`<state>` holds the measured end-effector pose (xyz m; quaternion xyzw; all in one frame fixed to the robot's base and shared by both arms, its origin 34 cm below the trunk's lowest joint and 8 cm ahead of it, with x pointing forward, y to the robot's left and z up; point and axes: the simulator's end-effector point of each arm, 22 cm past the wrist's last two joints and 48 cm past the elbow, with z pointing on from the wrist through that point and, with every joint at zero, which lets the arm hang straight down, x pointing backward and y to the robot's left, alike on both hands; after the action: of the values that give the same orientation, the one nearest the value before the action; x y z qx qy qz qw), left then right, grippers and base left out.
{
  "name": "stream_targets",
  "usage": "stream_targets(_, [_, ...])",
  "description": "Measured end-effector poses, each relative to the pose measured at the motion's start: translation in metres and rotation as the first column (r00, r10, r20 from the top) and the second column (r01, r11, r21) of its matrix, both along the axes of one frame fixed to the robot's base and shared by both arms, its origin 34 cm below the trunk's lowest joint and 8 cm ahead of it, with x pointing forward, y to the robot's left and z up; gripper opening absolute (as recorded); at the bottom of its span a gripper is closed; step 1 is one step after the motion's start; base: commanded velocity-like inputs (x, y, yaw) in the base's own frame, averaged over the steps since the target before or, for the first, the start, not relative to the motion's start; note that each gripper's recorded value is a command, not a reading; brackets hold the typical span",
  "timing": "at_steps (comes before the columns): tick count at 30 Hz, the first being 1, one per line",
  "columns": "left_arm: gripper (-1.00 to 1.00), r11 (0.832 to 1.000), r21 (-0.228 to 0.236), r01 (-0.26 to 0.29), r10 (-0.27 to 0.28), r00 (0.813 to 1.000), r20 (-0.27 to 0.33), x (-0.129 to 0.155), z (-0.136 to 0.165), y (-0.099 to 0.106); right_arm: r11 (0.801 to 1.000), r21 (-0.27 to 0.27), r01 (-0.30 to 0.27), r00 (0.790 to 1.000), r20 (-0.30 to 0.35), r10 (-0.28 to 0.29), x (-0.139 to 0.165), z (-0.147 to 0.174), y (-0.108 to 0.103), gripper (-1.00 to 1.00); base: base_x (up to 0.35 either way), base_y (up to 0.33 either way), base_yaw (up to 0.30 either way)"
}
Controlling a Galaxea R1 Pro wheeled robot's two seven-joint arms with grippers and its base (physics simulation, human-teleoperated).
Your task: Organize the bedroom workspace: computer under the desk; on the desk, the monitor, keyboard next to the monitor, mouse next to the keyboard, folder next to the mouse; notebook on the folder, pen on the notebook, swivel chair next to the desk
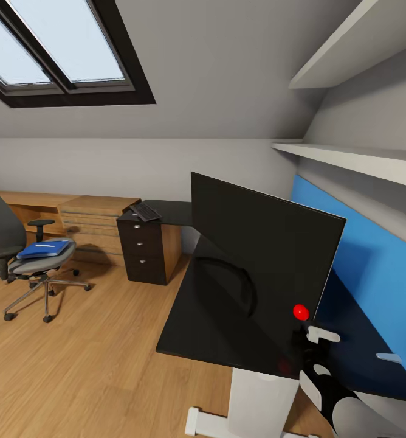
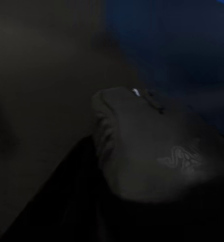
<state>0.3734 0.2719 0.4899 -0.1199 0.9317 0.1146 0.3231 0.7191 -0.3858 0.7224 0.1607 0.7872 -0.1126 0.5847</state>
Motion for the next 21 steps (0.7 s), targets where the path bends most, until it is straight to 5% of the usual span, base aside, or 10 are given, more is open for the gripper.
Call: stream_targets(21, [1.00, 1.000, 0.000, 0.000, 0.000, 1.000, 0.000, 0.0002, -0.0001, 0.0001, 1.000, 0.000, 0.001, 1.000, -0.001, -0.001, 0.0004, -0.0004, 0.0012, -1.00, -0.249, 0.185, 0.000])
